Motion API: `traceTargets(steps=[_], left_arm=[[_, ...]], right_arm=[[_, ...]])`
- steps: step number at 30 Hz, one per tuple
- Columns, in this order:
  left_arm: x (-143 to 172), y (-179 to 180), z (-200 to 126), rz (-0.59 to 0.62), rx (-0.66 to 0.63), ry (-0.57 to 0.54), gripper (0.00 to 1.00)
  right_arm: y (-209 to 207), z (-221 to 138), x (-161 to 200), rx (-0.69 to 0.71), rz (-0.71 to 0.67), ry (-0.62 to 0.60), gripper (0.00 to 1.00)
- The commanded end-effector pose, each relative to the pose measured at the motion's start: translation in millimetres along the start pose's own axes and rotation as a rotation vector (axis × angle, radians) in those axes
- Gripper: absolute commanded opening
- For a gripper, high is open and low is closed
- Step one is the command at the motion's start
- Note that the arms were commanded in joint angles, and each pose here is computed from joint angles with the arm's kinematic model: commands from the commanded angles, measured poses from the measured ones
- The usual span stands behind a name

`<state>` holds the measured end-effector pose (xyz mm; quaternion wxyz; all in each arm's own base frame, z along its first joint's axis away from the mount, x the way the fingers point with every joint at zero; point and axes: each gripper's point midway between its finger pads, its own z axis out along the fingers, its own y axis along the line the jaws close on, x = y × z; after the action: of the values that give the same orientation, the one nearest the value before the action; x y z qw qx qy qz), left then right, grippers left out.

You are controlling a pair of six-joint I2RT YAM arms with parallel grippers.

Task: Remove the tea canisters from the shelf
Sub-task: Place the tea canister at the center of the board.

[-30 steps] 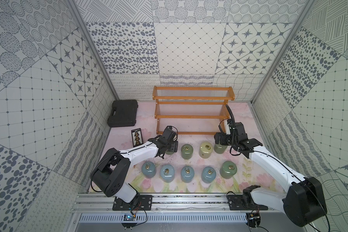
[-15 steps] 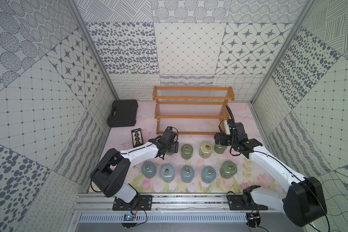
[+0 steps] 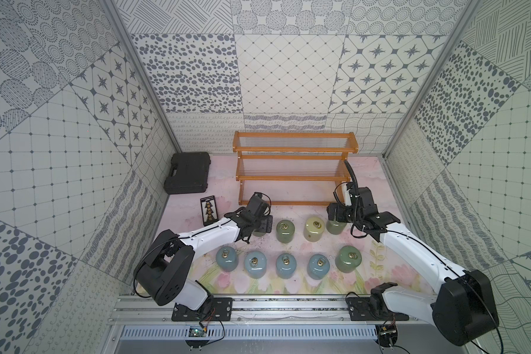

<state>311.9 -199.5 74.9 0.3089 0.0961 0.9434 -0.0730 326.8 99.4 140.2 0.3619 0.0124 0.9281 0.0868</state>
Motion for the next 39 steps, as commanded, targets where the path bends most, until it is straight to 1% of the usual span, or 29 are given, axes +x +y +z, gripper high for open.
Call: traceTargets(steps=[1,9,14,19,27,31,33,39], left_arm=[[-8,1,-6,-0.011,-0.006,-0.031,0.92],[-12,-4,-11,0.019,0.019,-0.035,0.92],[-11,-7,-7,0.037,0.017,0.007,0.90],[-2,-4,-4,0.030,-0.003,0.059,0.84],[14,8,-14,0.025,-0.038,0.091,0.82],[19,13,-18,0.017,-0.052,0.089,0.82],[18,11,-20,0.019,-0.036,0.078,0.82],[7,5,-26,0.005,0.006,0.017,0.85]], right_arm=[[0,-3,-9,-0.001,0.004,-0.042,1.00],[-4,-4,-10,0.007,0.008,-0.046,1.00],[-5,-3,-10,0.000,0.016,-0.044,1.00],[-4,-2,-9,-0.004,0.015,-0.041,1.00],[-4,-1,-8,-0.007,0.014,-0.038,1.00],[-4,1,-7,-0.011,0.017,-0.034,0.99],[-4,1,-7,-0.010,0.017,-0.033,1.00],[-6,1,-7,-0.005,0.021,-0.035,1.00]])
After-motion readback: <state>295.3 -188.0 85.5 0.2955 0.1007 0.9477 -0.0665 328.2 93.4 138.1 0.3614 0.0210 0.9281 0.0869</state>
